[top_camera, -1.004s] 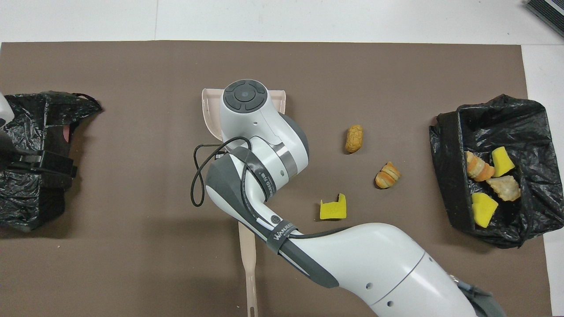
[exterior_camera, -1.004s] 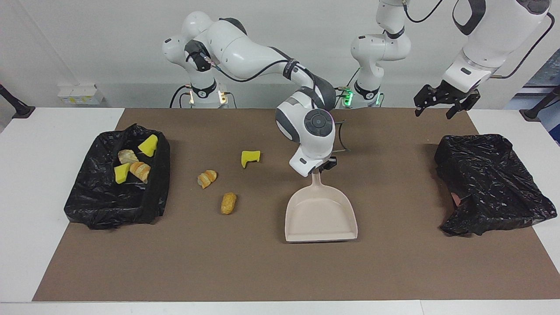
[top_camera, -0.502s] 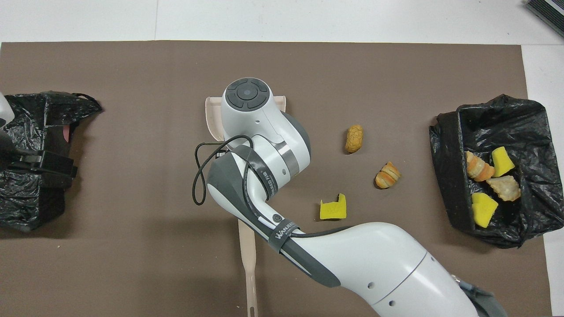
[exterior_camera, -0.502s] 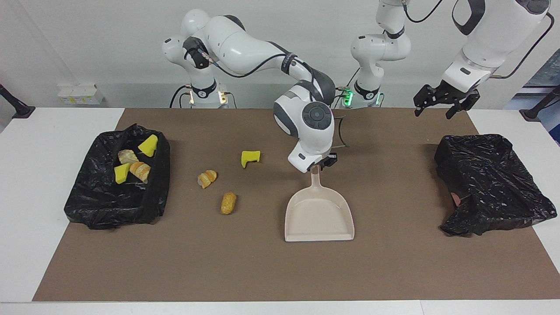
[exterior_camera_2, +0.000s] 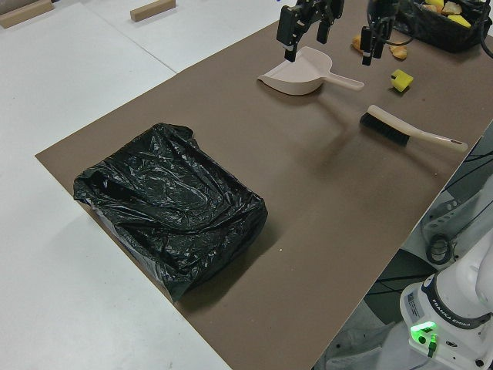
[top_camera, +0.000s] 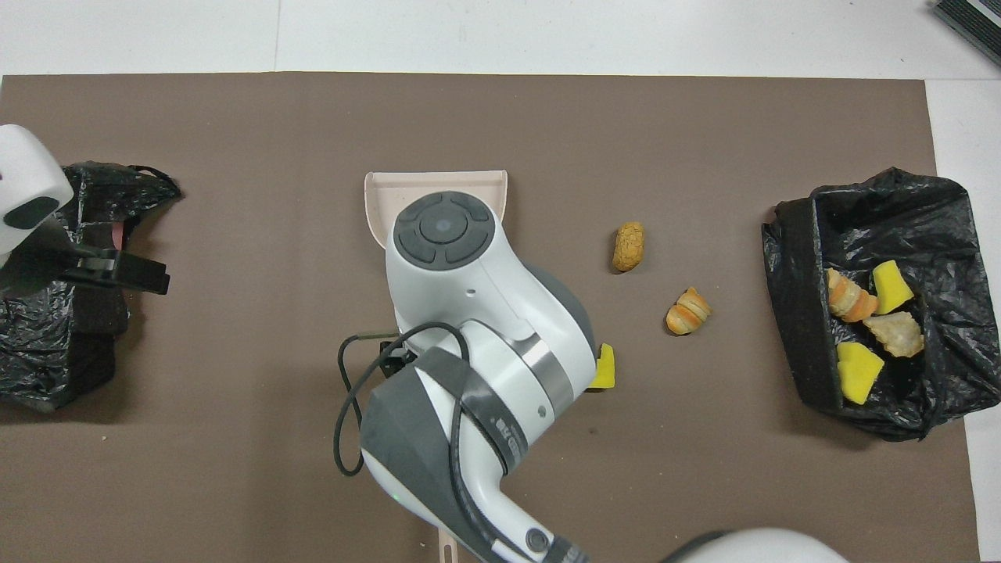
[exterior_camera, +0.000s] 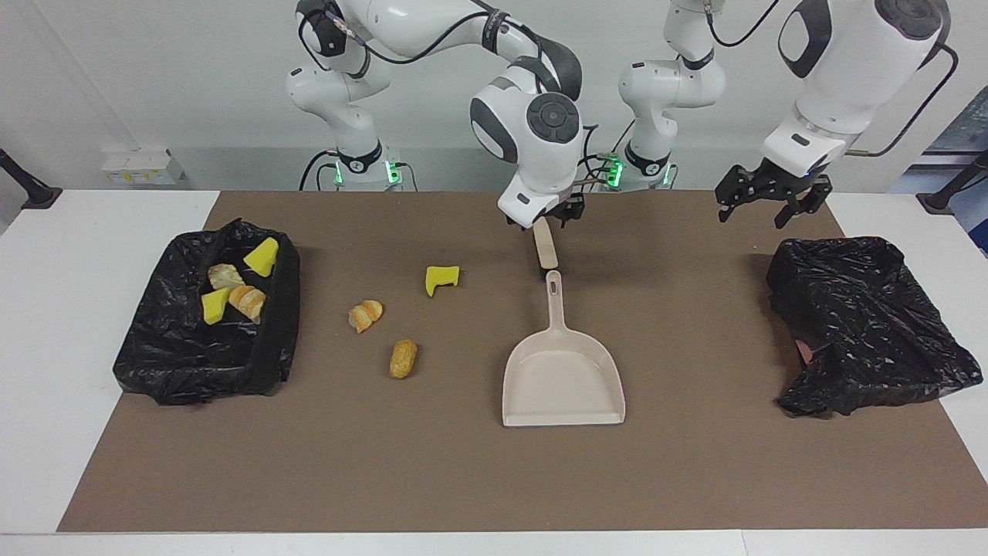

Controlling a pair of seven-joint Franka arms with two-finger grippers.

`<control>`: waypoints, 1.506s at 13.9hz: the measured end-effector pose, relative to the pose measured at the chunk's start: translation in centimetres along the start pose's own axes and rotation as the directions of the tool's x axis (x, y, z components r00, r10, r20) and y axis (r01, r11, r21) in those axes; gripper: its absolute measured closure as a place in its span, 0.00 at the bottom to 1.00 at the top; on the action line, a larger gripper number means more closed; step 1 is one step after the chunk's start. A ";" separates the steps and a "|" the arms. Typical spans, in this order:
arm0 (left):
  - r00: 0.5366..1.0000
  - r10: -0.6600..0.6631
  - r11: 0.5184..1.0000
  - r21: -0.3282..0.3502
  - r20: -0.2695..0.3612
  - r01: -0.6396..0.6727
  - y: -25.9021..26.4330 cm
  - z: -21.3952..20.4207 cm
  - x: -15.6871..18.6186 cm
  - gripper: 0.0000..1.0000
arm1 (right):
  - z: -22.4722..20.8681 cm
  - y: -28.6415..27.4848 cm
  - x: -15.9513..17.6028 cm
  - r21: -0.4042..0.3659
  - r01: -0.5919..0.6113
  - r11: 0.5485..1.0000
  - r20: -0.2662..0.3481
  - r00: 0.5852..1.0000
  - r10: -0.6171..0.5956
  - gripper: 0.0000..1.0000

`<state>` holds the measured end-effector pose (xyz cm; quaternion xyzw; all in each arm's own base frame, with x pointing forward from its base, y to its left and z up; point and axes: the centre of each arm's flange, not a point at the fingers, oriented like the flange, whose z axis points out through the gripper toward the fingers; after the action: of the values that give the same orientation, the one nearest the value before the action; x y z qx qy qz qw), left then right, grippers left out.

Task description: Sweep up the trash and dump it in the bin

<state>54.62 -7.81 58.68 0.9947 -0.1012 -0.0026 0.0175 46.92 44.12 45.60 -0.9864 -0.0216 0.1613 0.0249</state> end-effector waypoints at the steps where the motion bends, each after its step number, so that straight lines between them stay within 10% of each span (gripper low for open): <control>1: 1.000 0.014 1.000 0.000 -0.007 -0.014 1.3 0.9 0.8 0.00 | 0.9 -0.1 -1.6 -0.016 0.011 1.000 0.008 1.000 -0.010 0.19; 16: 0.991 -0.114 0.993 -0.005 -0.067 0.114 23.8 22.0 4.6 0.00 | 18.0 -1.9 -13.6 -0.049 0.118 0.992 -0.013 0.993 -0.119 0.22; 21: 0.985 -0.164 0.987 -0.002 -0.053 0.164 25.2 24.0 3.1 0.11 | 17.5 -1.7 -13.9 -0.045 0.097 0.994 -0.023 0.995 -0.099 0.59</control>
<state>52.33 -33.96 35.63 0.9994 -0.0187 0.0226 0.0186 28.12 45.82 33.55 -0.9864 -0.0731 0.1469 0.0117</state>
